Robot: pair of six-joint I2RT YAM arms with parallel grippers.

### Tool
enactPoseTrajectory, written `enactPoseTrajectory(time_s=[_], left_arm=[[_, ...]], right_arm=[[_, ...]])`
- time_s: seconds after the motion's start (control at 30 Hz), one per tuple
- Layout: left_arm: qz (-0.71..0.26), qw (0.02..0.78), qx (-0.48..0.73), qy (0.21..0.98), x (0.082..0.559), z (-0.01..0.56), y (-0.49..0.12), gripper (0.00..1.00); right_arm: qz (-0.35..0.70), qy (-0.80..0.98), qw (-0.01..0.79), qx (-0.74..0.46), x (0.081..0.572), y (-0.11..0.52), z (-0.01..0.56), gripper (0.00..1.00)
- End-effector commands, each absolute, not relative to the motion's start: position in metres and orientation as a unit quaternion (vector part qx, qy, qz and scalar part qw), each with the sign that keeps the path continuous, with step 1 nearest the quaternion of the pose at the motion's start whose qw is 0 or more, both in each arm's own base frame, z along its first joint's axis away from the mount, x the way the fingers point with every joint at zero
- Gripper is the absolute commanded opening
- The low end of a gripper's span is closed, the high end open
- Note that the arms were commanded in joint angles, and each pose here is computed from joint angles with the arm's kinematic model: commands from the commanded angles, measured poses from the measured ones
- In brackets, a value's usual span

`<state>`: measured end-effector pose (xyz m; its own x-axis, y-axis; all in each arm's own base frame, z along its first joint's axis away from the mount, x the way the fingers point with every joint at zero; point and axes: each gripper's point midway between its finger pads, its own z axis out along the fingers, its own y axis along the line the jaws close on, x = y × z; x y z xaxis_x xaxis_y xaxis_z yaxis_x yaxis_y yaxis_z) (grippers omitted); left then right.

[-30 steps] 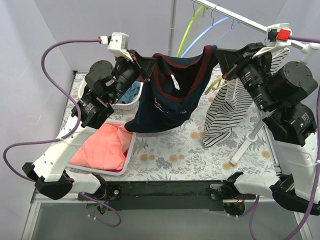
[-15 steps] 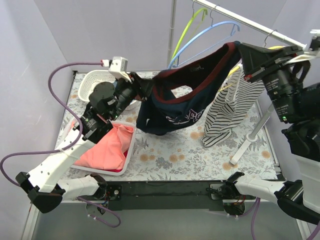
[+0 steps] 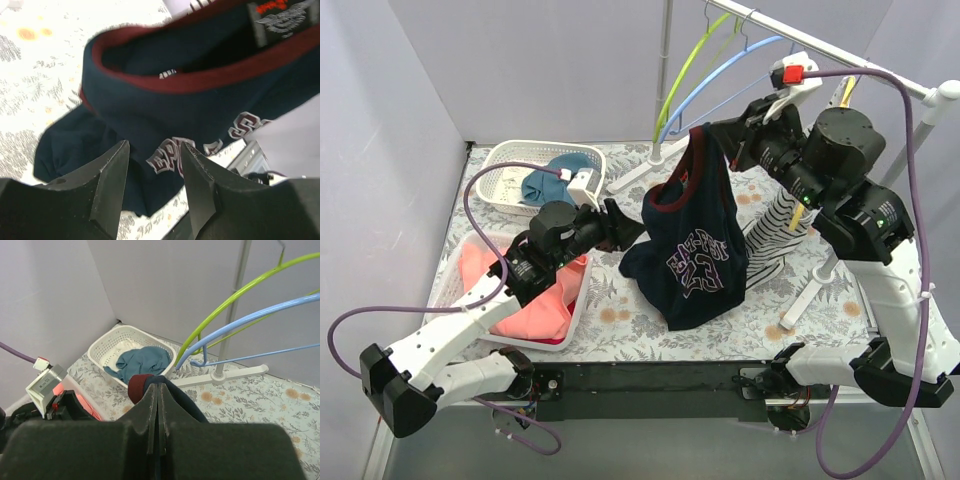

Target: Place the tank top on the hanger

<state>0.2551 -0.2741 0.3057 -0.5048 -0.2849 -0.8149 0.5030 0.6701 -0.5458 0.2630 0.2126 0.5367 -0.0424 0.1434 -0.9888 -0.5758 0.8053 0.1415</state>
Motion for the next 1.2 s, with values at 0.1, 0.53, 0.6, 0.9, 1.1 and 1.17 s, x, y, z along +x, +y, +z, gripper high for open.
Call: enactPoseTrajectory(time_s=[0.1, 0.53, 0.6, 0.9, 1.1, 1.17], left_arm=[[-0.376, 0.490, 0.025, 0.786, 0.254, 0.279, -0.256, 0.48], [-0.308, 0.463, -0.028, 0.831, 0.290, 0.213, -0.261, 0.55], [-0.286, 0.454, -0.032, 0.843, 0.297, 0.197, -0.262, 0.54], [-0.284, 0.419, -0.034, 0.862, 0.312, 0.157, -0.285, 0.53], [-0.305, 0.397, -0.039, 0.865, 0.308, 0.148, -0.295, 0.46], [-0.328, 0.390, -0.043, 0.860, 0.303, 0.153, -0.299, 0.46]], right_arm=[[0.281, 0.673, 0.659, -0.182, 0.255, 0.218, 0.520, 0.01], [0.292, 0.712, 0.609, -0.191, 0.249, 0.226, 0.464, 0.01], [0.287, 0.716, 0.608, -0.187, 0.250, 0.224, 0.458, 0.01], [0.285, 0.717, 0.607, -0.189, 0.250, 0.224, 0.457, 0.01], [0.275, 0.716, 0.615, -0.184, 0.248, 0.216, 0.459, 0.01], [0.271, 0.718, 0.614, -0.184, 0.249, 0.215, 0.456, 0.01]])
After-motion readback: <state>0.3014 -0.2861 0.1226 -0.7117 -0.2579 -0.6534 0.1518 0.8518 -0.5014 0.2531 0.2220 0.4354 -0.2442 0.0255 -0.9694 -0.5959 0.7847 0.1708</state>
